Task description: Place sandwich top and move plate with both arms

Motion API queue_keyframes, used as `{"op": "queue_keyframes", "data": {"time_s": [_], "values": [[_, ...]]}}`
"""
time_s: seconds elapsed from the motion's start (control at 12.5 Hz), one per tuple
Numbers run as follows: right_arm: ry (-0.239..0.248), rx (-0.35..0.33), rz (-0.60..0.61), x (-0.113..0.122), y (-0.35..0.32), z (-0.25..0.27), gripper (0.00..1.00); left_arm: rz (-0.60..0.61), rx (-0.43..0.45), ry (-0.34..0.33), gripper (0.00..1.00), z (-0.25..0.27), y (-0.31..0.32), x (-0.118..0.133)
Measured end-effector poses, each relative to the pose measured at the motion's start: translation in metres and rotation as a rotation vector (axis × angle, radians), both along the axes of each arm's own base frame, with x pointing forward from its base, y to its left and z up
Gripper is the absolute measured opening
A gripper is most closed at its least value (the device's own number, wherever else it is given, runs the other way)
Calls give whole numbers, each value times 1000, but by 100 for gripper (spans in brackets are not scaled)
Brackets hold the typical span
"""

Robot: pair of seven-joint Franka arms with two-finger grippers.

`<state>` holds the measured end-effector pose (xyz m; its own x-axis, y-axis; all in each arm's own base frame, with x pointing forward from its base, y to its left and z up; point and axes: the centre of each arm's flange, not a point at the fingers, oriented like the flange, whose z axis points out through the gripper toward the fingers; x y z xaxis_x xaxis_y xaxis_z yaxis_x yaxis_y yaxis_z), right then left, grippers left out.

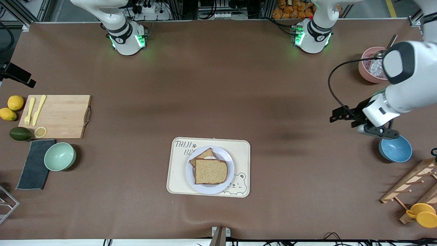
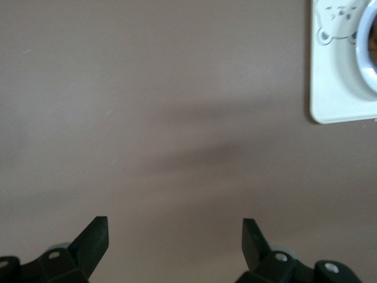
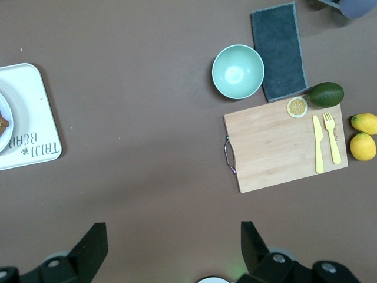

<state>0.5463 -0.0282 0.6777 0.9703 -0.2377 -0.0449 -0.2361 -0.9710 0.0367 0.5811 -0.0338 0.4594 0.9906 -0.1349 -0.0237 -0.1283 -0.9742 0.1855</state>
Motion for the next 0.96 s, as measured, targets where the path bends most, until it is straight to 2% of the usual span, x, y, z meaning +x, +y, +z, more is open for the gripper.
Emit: {"op": "queue_keyframes", "data": {"time_s": [0.16,0.32,0.56,0.72,0.96], "values": [[3,0,0,0,0,-1,100,32,63,36,100,40,0,-5],[4,0,0,0,0,-1,100,57,77,29,100,71,-8,-10],[9,0,0,0,0,-3,100,33,96,-21,100,111,-19,-22],[9,0,-1,0,0,-3,100,-9,168,-5,100,130,-27,-32],[10,0,-1,0,0,-4,100,-48,182,9,100,144,-46,-39]]}}
